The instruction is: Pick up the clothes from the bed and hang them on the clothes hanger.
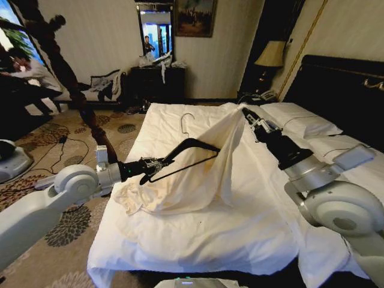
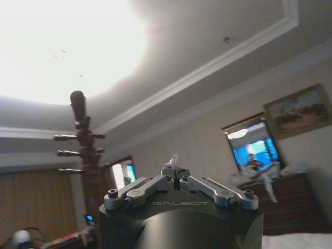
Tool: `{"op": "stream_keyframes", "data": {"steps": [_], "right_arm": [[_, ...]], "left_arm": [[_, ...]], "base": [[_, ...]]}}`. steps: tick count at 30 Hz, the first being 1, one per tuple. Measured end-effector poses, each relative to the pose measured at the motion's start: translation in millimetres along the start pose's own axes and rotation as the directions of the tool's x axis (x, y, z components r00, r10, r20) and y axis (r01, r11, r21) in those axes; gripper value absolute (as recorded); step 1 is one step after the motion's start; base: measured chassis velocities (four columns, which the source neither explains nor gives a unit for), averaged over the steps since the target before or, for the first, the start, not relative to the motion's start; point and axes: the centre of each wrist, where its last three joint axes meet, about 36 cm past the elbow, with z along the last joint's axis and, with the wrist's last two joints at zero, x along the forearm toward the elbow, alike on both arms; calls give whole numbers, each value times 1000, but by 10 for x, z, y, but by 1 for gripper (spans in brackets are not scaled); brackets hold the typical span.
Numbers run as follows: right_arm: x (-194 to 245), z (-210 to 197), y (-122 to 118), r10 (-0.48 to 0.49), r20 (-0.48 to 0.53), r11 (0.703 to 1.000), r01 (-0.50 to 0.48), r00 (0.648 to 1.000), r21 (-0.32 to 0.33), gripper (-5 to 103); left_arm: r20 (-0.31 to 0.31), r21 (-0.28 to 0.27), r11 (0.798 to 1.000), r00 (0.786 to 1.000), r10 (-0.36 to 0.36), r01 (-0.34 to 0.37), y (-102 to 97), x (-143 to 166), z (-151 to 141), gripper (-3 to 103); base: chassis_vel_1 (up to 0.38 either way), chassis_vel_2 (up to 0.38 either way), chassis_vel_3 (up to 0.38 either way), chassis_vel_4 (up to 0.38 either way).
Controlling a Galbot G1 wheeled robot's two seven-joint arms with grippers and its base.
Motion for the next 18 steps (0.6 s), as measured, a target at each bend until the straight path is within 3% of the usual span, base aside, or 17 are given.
{"op": "stream_keyframes", "data": {"steps": [5, 12, 18], "right_arm": [[11, 56, -46, -36, 34, 999, 37, 999, -24, 0], [25, 128, -106, -36, 34, 999, 37, 999, -29, 0], [21, 168, -197, -15, 32, 1000, 15, 999, -14, 0]], "left_arm": [[39, 28, 999, 999, 38, -39, -59, -105, 73, 16], [42, 62, 992, 993, 107, -110, -282, -270, 336, 16], [33, 125, 980, 988, 153, -156, -467, -369, 625, 16]], "base": [[0, 0, 0, 0], [0, 0, 0, 0], [0, 0, 0, 0]]}}
